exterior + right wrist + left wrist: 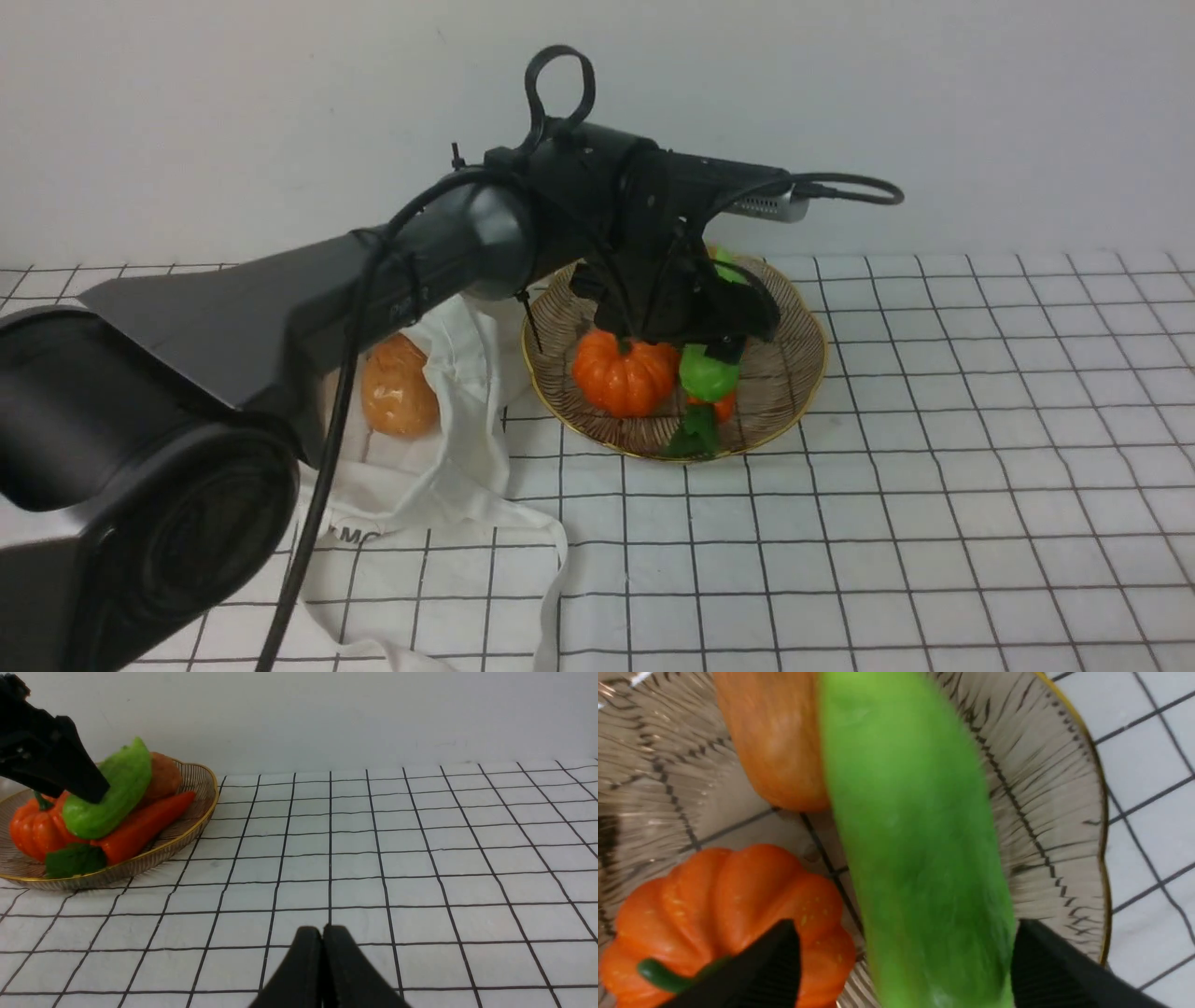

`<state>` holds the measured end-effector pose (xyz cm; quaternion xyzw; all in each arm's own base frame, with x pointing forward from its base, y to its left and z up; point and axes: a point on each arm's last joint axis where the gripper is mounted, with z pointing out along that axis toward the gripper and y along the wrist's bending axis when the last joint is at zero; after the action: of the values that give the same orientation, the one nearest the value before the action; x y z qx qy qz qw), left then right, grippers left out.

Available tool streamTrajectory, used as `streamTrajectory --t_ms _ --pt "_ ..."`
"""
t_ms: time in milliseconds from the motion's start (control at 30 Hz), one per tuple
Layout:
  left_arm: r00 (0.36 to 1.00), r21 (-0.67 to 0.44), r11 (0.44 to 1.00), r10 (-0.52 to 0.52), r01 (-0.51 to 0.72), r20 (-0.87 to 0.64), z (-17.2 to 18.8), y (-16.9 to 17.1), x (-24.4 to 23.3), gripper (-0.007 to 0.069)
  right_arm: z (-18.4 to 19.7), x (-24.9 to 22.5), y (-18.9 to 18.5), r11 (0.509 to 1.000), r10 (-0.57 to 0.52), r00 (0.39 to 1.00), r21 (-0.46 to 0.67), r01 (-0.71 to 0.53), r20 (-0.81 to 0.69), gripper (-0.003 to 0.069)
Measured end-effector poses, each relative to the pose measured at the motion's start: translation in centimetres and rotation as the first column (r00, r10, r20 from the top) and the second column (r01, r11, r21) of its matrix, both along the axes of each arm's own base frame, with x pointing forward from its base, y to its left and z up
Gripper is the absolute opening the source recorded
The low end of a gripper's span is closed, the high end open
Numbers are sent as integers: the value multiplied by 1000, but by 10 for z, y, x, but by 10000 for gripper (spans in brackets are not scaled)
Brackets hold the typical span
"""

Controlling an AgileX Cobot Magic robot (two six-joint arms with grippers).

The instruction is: Take vegetables from bag on white checkered tablecloth place on plate.

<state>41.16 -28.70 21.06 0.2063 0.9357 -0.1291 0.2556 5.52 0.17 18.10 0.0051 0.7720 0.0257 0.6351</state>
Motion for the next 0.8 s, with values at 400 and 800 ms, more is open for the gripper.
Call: streamTrajectory --t_ms 400,800 --pt "997 92 993 -77 77 -3 92 12 -13 558 0 0 0 1000 0 1000 0 0 0 -15" --pt "913 -21 996 -70 85 401 293 89 -116 -2 0 0 0 1000 0 1000 0 0 0 -15"
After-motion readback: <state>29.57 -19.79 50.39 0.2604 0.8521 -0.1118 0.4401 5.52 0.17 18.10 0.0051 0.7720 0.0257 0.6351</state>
